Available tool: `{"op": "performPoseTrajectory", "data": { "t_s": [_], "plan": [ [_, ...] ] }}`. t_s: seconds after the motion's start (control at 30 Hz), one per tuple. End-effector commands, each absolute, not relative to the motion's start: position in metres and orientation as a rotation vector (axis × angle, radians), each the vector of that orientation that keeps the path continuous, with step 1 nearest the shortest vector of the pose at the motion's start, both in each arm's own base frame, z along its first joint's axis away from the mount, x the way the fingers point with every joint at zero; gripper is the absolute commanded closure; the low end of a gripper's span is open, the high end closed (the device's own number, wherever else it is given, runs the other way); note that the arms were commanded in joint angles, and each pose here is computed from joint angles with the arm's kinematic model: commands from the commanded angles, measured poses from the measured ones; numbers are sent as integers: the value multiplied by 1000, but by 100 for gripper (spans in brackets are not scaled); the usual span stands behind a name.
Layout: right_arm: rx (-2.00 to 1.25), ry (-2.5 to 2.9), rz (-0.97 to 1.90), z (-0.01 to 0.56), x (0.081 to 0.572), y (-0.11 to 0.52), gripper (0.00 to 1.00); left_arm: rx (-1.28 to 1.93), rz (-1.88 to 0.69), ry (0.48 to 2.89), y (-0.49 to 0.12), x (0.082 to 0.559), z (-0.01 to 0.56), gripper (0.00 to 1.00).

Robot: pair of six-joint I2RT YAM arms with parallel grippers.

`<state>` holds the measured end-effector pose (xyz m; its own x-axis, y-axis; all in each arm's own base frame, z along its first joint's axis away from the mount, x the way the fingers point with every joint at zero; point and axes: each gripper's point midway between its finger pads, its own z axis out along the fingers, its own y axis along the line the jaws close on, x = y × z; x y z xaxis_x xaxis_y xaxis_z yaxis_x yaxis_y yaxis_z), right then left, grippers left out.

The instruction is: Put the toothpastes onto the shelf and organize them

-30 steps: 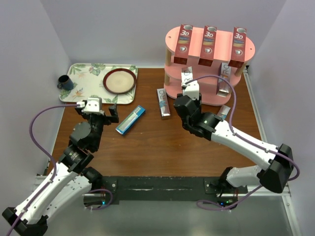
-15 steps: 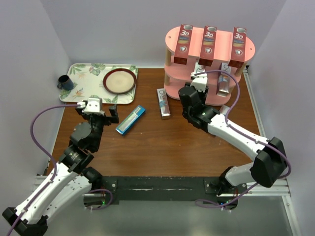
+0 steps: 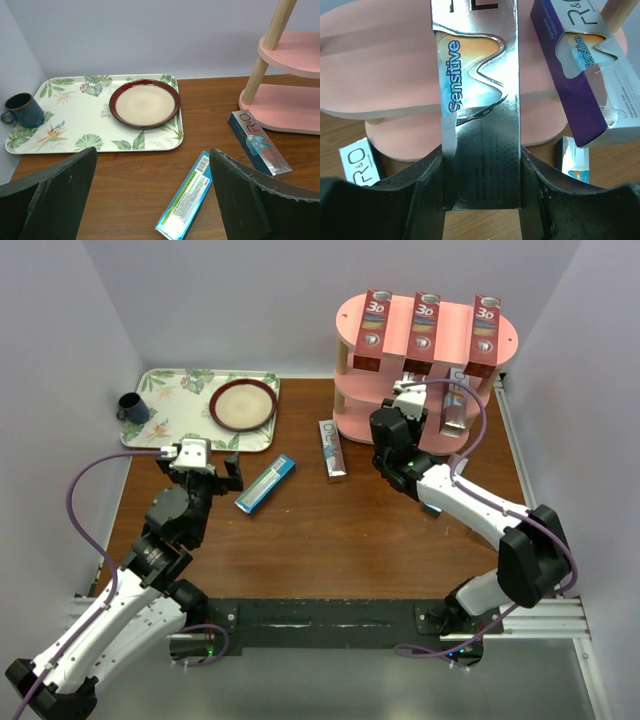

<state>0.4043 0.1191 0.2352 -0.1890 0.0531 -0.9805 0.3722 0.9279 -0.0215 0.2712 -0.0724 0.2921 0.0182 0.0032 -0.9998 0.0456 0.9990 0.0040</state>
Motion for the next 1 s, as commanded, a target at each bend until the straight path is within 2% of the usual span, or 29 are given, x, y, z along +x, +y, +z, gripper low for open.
{"op": "performPoseTrajectory", "data": {
  "t_s": [0.0, 0.1, 0.63, 0.97],
  "plan": [
    [389, 1657, -261, 260, 418, 119, 80, 35, -34, 1531, -72, 272, 297, 0],
    [385, 1654, -263, 260, 421, 120, 79, 33, -36, 1527, -72, 272, 298, 0],
    [392, 1634, -254, 269, 428, 119, 60, 35, -40, 1523, -72, 271, 298, 0],
    [385, 1640, -254, 269, 437, 120, 56, 35, -41, 1519, -71, 270, 299, 0]
  ]
}}
